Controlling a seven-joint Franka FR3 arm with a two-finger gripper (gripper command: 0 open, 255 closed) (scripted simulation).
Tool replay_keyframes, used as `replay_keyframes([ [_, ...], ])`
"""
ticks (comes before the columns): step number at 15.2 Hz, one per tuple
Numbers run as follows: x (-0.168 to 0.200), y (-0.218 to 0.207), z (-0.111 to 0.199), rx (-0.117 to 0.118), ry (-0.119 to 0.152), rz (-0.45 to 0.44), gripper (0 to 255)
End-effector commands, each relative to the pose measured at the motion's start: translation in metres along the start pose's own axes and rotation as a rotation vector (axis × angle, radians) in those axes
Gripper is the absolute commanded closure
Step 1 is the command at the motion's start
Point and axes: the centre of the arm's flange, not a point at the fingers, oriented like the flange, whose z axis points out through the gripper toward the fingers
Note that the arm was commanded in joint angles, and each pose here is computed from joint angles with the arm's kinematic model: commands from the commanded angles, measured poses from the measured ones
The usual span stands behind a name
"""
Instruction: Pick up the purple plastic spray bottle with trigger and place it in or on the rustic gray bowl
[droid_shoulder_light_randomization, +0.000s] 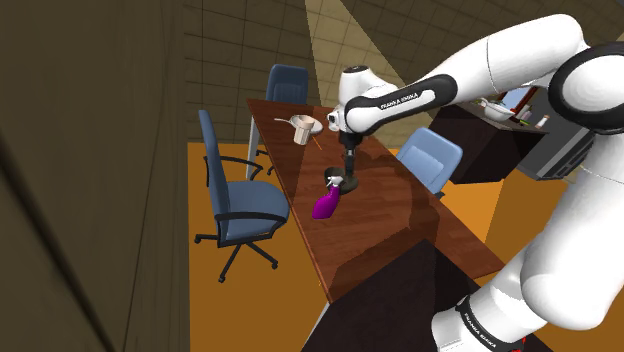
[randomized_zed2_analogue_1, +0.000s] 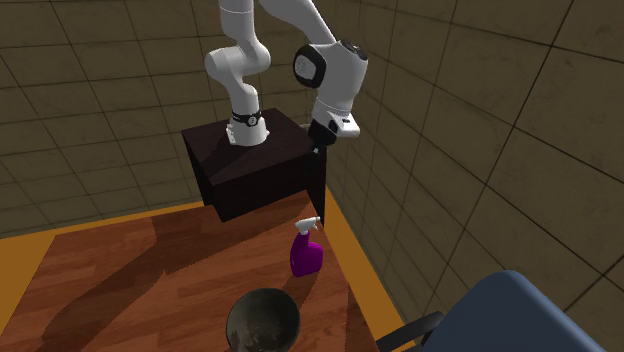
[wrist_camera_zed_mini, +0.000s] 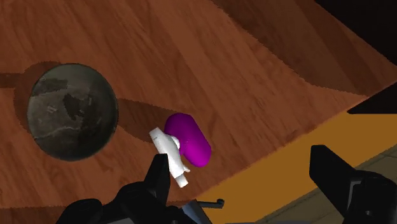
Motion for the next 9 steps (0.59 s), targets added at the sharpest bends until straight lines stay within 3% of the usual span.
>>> replay_keyframes([
  [1, 0.017, 0.004, 0.023, -0.014, -0.028, -0.064, 0],
  [9, 0.082, 0.015, 0.115, -0.066, -0.139, -0.311, 0],
])
